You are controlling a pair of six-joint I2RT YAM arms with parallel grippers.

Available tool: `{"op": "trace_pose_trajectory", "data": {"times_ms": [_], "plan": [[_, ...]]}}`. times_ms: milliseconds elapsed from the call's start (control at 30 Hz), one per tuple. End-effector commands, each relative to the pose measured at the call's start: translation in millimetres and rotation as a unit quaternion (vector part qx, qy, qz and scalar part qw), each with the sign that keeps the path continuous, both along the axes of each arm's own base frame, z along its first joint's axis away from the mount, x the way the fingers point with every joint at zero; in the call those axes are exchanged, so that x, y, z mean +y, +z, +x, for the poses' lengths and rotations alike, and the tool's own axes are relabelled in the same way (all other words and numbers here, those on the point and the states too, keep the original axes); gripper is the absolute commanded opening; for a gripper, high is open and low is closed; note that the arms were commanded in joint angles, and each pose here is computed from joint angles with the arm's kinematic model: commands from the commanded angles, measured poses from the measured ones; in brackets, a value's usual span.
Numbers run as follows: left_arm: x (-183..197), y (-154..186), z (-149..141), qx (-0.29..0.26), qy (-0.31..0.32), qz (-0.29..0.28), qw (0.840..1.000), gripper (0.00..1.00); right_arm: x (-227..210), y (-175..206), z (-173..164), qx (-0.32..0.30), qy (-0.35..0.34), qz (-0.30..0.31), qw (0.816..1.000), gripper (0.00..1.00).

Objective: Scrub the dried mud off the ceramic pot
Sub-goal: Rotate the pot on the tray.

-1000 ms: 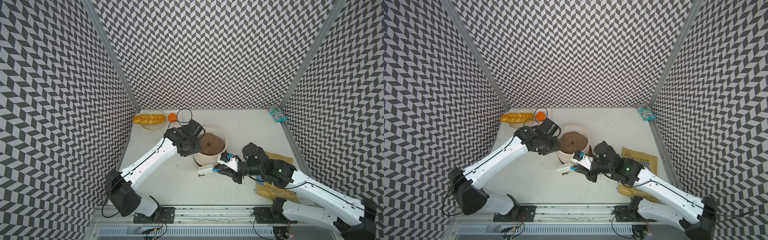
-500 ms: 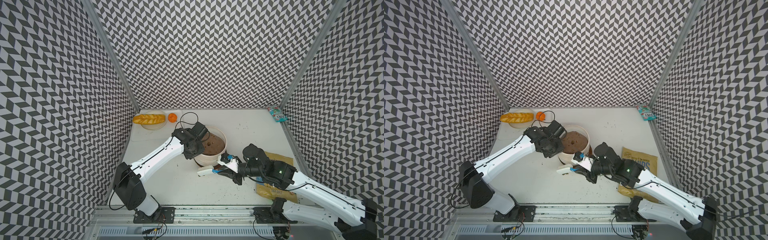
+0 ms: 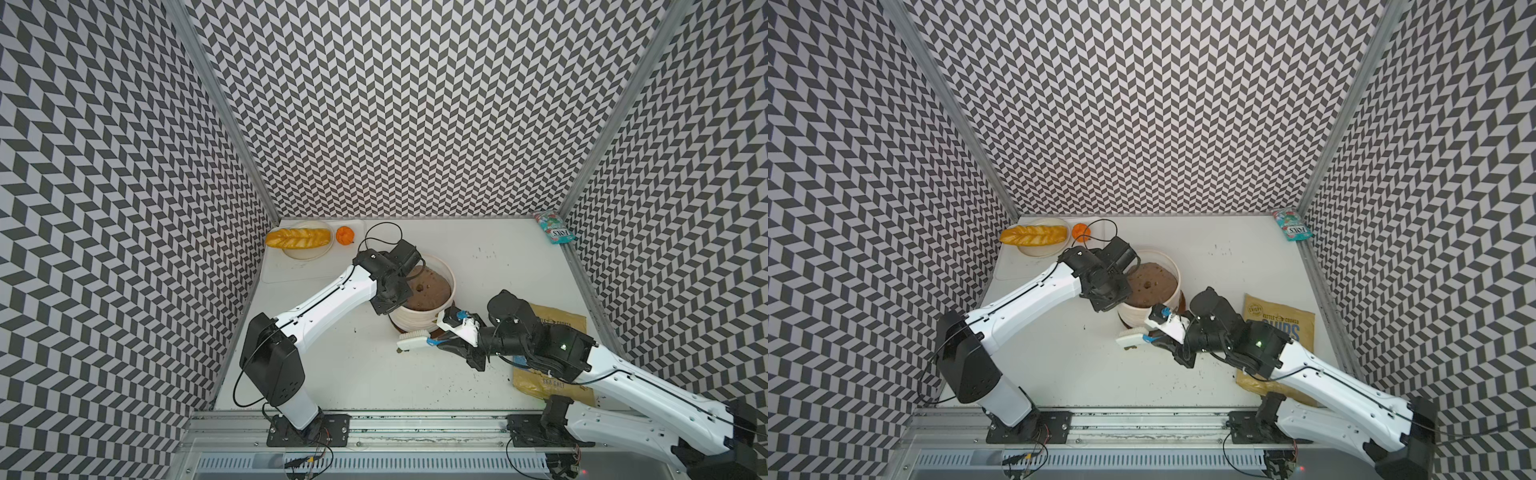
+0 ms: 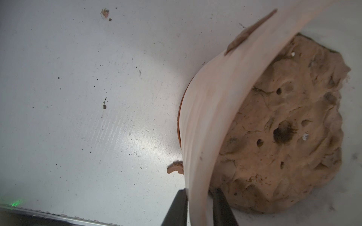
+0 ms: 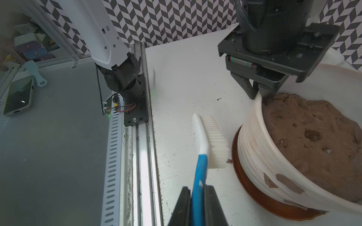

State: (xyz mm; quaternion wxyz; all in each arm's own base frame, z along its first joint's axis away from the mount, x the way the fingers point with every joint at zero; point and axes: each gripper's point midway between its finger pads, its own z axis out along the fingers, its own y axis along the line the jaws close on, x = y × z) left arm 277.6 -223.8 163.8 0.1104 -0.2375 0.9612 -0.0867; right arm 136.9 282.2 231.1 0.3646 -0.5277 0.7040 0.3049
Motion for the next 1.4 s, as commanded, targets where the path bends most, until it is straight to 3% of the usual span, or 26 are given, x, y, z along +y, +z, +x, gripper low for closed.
{"op": "trace_pose_trajectory", "data": {"times_ms": [0, 367, 667, 900, 1167, 1367], "plan": [[-3.8, -3.4, 13.9, -0.012, -0.035, 0.01, 0.999, 0.2, 4.7, 13.6, 6.4, -0.022, -0.012, 0.029, 0.999, 0.0], [16.0, -0.6, 56.7, -0.056, -0.118, 0.042, 0.991, 0.06, 9.6, 32.8, 41.3, -0.035, -0.1, 0.046, 0.993, 0.0], [26.0, -0.5, 84.5, -0.084, -0.155, 0.083, 0.981, 0.06, 22.6, 38.2, 68.1, -0.006, -0.166, 0.057, 0.984, 0.0], [26.1, 2.7, 99.2, -0.103, -0.181, 0.089, 0.974, 0.06, 16.4, 2.3, 76.3, 0.009, -0.195, -0.016, 0.981, 0.0], [26.8, 0.0, 102.6, -0.109, -0.204, 0.097, 0.968, 0.06, -16.6, -17.2, 98.1, -0.006, -0.303, -0.056, 0.951, 0.0], [27.5, 6.8, 106.6, -0.122, -0.209, 0.103, 0.965, 0.06, -21.8, -38.7, 86.6, 0.032, -0.298, -0.09, 0.95, 0.0]]}}
